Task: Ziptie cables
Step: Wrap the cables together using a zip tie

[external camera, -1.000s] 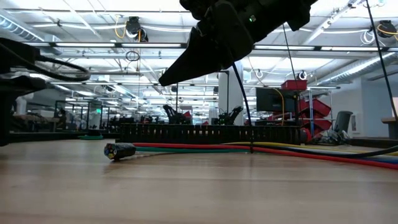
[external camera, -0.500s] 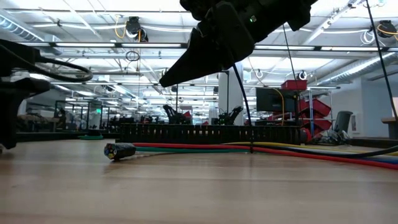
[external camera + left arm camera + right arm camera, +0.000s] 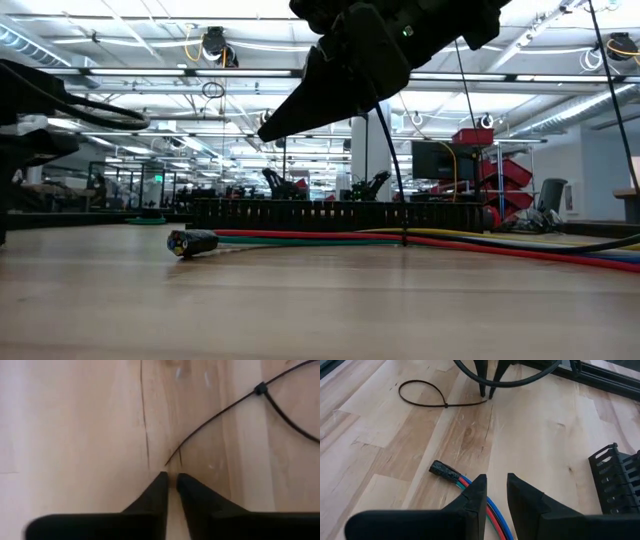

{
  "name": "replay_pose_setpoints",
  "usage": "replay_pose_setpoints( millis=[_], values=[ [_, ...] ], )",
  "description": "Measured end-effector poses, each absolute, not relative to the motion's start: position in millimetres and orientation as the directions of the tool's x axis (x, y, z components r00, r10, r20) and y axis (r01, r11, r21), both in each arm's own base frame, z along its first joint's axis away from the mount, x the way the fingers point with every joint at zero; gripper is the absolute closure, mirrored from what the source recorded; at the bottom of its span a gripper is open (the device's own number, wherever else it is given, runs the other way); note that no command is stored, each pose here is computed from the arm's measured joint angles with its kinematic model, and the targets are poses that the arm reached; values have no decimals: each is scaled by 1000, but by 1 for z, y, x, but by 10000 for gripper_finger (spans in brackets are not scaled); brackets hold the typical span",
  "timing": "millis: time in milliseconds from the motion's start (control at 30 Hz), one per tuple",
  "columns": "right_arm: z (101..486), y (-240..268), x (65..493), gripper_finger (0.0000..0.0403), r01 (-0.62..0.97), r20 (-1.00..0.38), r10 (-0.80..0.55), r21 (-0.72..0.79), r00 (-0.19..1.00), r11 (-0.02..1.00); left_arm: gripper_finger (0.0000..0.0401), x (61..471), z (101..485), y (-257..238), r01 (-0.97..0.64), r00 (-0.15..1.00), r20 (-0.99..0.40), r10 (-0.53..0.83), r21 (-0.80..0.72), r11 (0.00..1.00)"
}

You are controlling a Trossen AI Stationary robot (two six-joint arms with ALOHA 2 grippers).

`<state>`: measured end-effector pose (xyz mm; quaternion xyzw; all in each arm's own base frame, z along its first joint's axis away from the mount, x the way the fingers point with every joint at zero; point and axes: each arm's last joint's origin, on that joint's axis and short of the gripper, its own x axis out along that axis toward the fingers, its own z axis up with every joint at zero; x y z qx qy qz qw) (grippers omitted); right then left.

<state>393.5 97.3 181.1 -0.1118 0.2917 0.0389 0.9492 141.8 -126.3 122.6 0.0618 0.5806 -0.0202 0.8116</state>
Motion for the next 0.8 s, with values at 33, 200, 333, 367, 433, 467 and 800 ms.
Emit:
replay_pose_setpoints(
  millis=[33,200,333,367,433,467,800],
  values=[
    [181,97,393,339,-139,-564,8,-190,825,972,371,143,123,-126,101,328,-944,31,68,993],
    [181,102,392,339,-150,-565,16,-191,825,970,397,149,123,-125,70,353,-936,7,34,997],
    [189,107,386,345,-150,-567,12,-196,824,969,399,159,127,-122,-40,368,-930,-1,-17,999],
    [192,110,385,348,-142,-560,4,-203,828,969,400,162,129,-121,-71,370,-929,-3,-31,997],
    [200,114,380,356,-132,-549,-14,-225,836,965,400,167,132,-119,-116,383,-924,-2,-50,992],
    [205,117,377,360,-126,-540,-23,-236,841,964,400,169,133,-118,-135,394,-919,3,-55,989],
    [235,121,345,374,32,-545,-239,-360,804,932,401,197,137,-116,-207,404,-913,52,-36,978]
  ],
)
